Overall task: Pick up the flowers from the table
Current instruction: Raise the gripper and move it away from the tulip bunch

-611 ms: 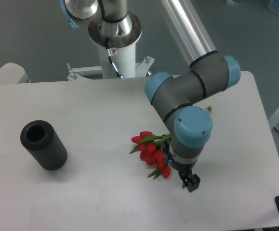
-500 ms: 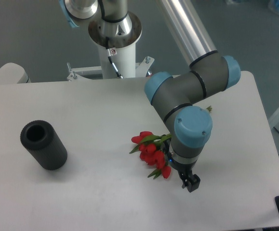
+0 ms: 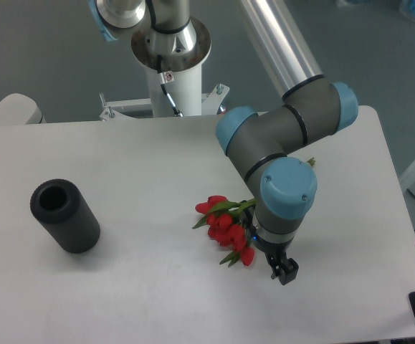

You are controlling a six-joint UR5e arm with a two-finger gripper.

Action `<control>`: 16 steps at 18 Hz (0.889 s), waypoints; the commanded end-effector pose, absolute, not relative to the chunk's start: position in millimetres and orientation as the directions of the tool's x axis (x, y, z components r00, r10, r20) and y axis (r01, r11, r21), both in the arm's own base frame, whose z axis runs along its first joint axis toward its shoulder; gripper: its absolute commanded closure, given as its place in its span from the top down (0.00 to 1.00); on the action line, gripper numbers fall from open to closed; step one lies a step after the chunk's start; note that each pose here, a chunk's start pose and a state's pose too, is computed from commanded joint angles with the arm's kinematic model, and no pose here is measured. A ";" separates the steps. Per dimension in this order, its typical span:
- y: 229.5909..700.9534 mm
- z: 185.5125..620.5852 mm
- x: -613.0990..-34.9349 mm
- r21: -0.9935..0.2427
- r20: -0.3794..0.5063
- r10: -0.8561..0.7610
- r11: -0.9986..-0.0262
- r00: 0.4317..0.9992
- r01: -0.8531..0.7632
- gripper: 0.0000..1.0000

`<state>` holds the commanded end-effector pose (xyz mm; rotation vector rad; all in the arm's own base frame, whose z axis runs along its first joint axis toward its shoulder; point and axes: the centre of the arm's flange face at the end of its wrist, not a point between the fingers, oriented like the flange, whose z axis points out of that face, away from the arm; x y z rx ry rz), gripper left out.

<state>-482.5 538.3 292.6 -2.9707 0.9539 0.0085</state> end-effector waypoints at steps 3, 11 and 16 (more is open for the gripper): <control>519.3 292.4 -492.6 -0.022 -0.003 -0.561 -0.828 0.828 -0.561 1.00; 468.0 282.0 -507.1 -0.024 0.037 -0.567 -0.824 0.823 -0.566 1.00; 450.2 265.4 -504.1 -0.022 0.065 -0.553 -0.833 0.830 -0.553 1.00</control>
